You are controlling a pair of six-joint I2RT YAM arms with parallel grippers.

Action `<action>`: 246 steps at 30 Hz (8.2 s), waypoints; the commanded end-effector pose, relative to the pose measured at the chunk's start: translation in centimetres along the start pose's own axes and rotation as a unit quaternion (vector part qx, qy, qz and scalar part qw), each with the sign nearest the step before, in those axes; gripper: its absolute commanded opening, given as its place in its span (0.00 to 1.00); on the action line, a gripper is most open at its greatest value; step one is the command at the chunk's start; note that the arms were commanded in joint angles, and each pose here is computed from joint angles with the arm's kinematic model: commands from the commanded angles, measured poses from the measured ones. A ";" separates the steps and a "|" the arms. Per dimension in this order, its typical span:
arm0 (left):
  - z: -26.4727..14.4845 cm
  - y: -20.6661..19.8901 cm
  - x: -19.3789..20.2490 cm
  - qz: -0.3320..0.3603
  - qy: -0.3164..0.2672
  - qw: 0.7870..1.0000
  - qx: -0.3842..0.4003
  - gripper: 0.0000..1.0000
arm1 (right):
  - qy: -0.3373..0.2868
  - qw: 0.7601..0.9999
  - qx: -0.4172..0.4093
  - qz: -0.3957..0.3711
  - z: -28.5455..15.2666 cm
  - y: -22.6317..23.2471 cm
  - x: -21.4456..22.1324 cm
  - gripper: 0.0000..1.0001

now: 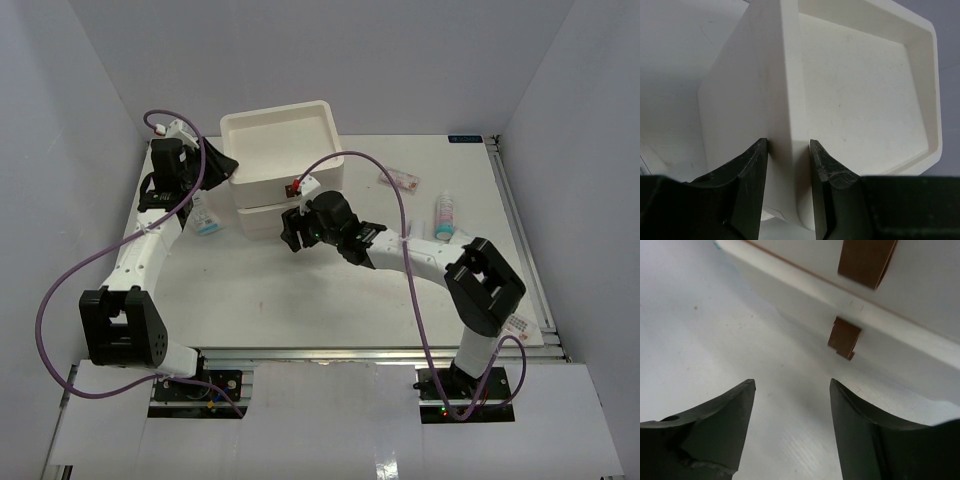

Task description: Organize the makeup

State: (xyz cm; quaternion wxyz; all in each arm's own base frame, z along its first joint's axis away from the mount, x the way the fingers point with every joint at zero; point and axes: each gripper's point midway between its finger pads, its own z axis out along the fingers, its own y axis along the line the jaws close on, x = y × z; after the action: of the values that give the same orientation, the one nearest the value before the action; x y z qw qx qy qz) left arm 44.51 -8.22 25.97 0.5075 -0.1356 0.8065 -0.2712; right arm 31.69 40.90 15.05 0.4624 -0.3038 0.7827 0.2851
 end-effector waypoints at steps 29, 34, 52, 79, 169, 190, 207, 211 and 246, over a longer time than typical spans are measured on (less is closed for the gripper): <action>-2.5 -2.3 7.3 -0.068 0.119 0.989 0.064 0.27 | -0.051 0.986 0.160 -0.002 2.4 -3.9 -2.9 0.08; -1.8 -1.9 7.4 -0.067 0.123 0.988 0.059 0.27 | -0.051 0.993 0.110 -0.001 0.3 -2.0 -3.0 0.08; -0.8 -2.1 6.2 -0.057 0.114 0.990 0.057 0.32 | -0.030 0.998 -0.019 -0.060 -3.3 3.5 -0.5 0.17; -11.6 -5.5 8.3 0.076 0.023 0.983 0.164 0.57 | -0.053 0.823 -0.214 -0.524 -10.2 -3.1 -14.6 0.83; 2.4 -5.0 18.1 0.142 -0.017 0.984 -0.107 0.70 | -0.038 0.931 -0.158 -0.328 -4.3 -9.4 -15.5 0.37; 2.7 -5.3 17.6 0.171 -0.019 0.980 -0.103 0.00 | -0.037 0.931 -0.157 -0.327 -4.7 -9.4 -15.1 0.37; -5.8 -4.2 24.2 0.113 0.055 0.992 -0.024 0.00 | -0.034 0.934 -0.147 -0.323 -4.6 -10.0 -15.1 0.39; -6.3 -4.1 23.5 0.109 0.048 0.992 -0.029 0.35 | -0.042 0.936 -0.143 -0.320 -5.3 -9.7 -15.9 0.55; -16.6 -12.3 11.0 0.251 -0.062 0.957 0.131 0.98 | 0.087 0.944 0.287 0.140 -24.8 -31.5 2.9 0.94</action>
State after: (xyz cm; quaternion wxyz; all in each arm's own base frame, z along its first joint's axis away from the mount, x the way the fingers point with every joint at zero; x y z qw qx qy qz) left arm 24.03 -21.15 30.91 0.6013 0.1067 0.7348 -0.2952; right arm 38.91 5.44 19.18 0.4381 -0.1819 0.8712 0.1262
